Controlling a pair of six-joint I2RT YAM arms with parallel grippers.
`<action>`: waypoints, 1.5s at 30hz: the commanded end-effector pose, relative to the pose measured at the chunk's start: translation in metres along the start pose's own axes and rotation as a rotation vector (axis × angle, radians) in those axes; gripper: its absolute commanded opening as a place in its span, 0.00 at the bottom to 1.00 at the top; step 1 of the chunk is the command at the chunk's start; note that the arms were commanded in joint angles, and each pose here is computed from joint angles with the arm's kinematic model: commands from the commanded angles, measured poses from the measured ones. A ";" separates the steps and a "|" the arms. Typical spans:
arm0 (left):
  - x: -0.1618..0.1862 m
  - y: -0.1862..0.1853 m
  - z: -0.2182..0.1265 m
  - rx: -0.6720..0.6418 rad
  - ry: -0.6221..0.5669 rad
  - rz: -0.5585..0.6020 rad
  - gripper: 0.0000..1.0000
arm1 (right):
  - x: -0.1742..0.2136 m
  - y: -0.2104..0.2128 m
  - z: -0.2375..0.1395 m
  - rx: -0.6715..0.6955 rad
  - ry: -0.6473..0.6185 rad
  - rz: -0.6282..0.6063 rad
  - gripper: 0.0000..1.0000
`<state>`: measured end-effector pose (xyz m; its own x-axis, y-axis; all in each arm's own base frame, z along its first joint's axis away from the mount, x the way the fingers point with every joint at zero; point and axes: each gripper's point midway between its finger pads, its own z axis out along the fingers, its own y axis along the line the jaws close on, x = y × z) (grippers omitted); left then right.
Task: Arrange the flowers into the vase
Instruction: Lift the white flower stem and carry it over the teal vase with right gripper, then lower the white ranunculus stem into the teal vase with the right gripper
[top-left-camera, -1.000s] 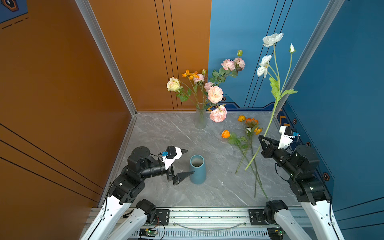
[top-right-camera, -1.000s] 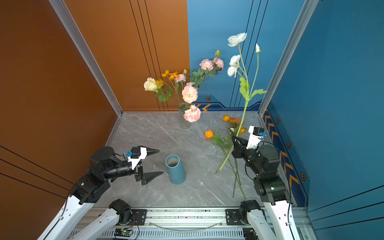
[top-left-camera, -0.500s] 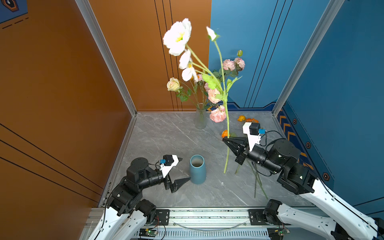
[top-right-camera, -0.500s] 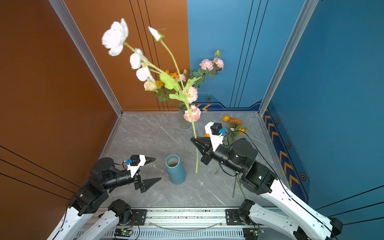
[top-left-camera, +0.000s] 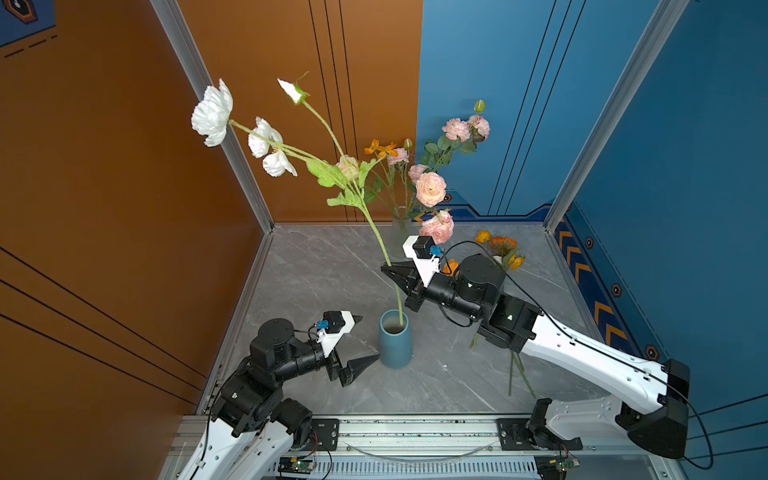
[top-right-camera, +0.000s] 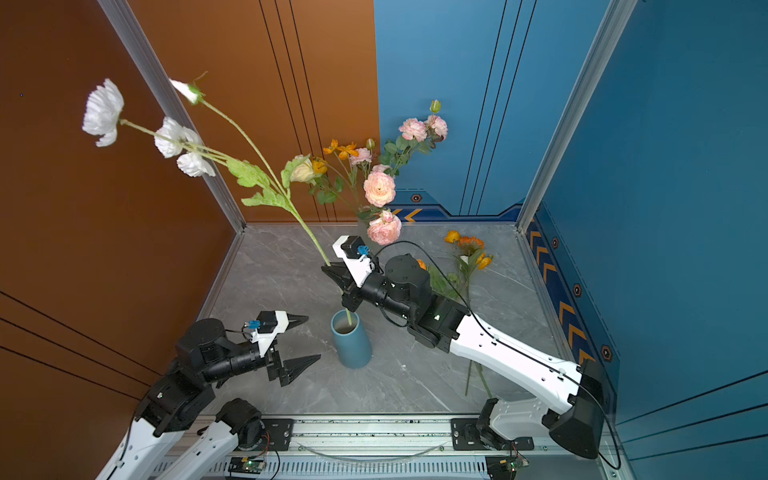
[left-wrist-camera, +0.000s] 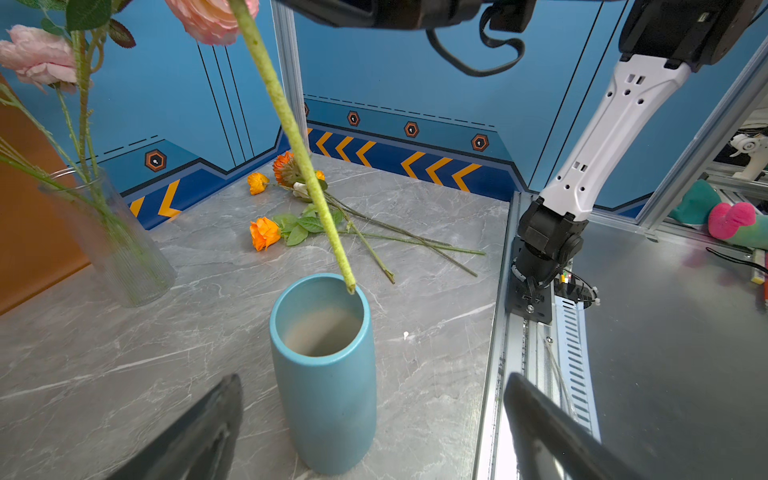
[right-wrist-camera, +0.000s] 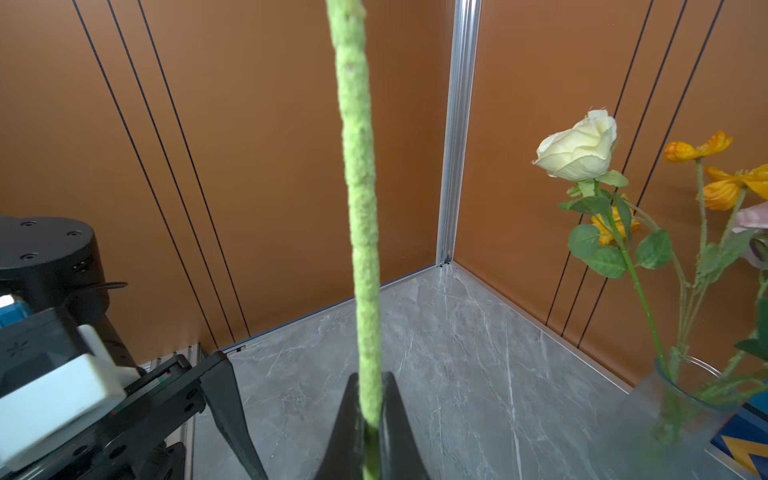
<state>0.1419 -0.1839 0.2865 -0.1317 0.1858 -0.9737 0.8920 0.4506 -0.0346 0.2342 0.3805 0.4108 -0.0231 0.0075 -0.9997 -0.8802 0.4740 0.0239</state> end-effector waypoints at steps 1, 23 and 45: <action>0.007 0.004 0.002 -0.018 0.018 -0.020 0.98 | -0.018 0.010 0.006 -0.027 -0.095 -0.046 0.00; 0.008 0.007 0.003 -0.026 0.024 -0.021 0.98 | 0.106 0.020 -0.004 0.021 0.048 -0.031 0.00; 0.013 0.008 0.007 -0.013 0.043 -0.037 0.98 | 0.146 0.014 -0.012 0.099 0.096 -0.017 0.21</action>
<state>0.1477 -0.1851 0.2806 -0.1585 0.1975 -0.9674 0.8876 0.4576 -0.0521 0.2122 0.3812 0.2610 -0.0604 -0.1095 -0.9922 -0.8434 0.5373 -0.0079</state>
